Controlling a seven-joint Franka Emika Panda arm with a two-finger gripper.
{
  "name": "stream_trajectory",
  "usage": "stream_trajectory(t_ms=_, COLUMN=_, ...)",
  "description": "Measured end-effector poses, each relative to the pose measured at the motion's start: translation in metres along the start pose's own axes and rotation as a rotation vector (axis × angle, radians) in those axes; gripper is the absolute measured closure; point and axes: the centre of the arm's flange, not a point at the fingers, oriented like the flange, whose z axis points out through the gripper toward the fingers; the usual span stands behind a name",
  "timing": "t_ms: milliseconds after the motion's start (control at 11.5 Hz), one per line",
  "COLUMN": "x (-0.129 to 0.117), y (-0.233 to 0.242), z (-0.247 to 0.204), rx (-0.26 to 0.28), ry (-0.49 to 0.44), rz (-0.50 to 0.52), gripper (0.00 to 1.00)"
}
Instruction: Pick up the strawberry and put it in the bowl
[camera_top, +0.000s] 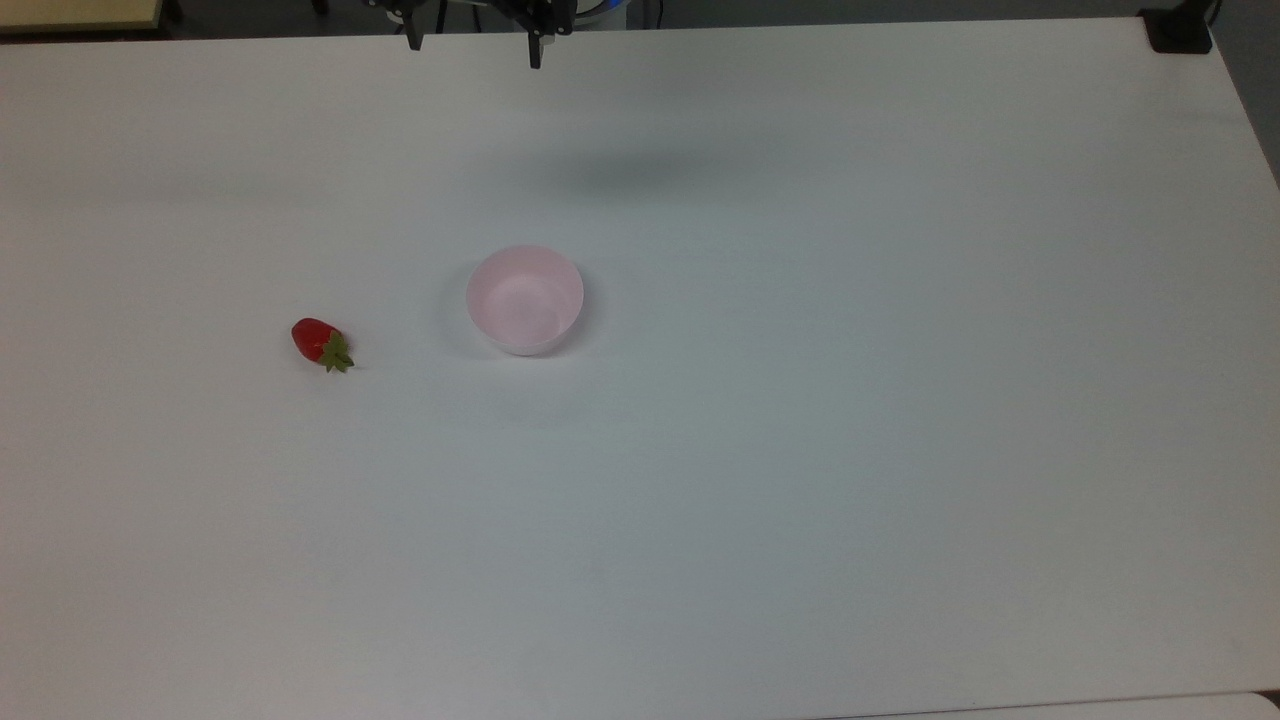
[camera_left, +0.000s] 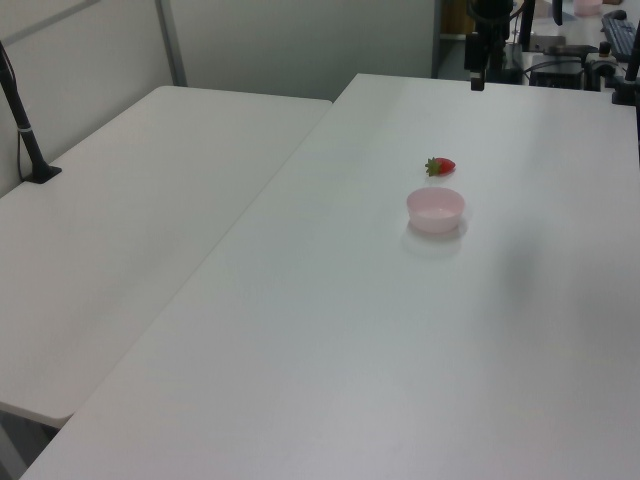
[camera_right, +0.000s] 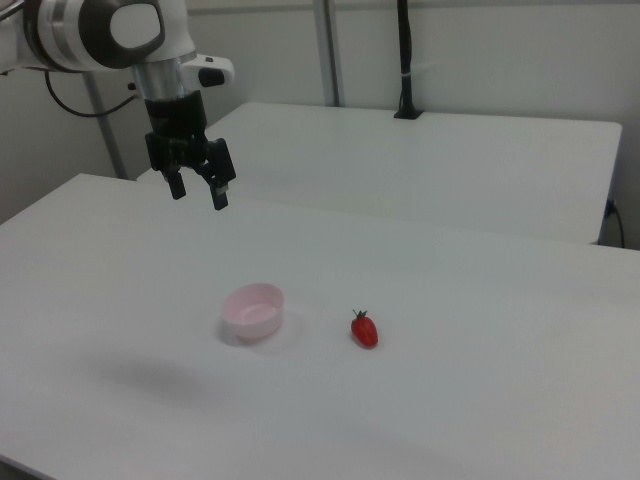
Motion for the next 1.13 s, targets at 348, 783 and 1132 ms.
stream_trajectory(t_ms=348, x=0.0, y=0.0, z=0.0, rx=0.0, ry=0.0, rz=0.0, gripper=0.0)
stream_trajectory(t_ms=783, x=0.002, y=0.004, z=0.003, rx=-0.001, ry=-0.005, rz=-0.011, gripper=0.0)
stream_trajectory(t_ms=1132, x=0.025, y=0.023, z=0.025, rx=-0.004, ry=0.02, rz=-0.102, gripper=0.0)
